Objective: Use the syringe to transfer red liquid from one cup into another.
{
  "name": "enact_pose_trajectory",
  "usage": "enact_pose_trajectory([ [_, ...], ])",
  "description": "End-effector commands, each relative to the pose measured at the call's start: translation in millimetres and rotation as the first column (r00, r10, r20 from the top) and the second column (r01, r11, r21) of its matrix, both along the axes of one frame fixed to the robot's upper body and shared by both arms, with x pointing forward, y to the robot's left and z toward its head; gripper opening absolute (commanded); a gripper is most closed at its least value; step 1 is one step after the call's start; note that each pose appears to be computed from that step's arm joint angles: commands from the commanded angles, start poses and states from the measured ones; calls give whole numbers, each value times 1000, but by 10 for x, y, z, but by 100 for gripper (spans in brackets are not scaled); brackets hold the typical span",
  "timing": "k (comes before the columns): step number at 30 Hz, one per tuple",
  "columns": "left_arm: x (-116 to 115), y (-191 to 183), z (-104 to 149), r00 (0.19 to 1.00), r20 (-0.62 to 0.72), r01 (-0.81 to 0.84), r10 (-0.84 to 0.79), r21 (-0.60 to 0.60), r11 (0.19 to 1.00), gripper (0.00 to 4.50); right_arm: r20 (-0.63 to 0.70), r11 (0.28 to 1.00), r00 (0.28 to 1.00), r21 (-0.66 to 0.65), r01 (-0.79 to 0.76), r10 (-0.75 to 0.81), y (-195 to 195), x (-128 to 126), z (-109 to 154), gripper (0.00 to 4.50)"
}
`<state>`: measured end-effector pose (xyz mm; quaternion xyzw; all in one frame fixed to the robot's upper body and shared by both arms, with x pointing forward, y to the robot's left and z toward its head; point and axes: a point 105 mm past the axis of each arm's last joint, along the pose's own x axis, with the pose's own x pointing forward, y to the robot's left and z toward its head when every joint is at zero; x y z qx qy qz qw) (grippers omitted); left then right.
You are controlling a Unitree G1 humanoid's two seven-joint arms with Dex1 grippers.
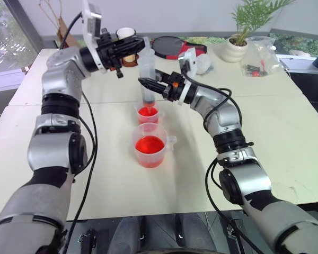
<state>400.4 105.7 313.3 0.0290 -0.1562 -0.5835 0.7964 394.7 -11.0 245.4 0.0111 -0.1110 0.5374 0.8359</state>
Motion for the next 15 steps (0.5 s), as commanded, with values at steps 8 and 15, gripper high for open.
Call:
enact_pose_trajectory([
  [8,-9,-243,-268,994,-83,69,-67,28,997,11,220,989,973,113,-92,65,202,-248,737,138],
  [15,8,-226,-267,995,-87,56,-54,28,998,11,223,989,973,119,-91,63,201,-252,751,138],
])
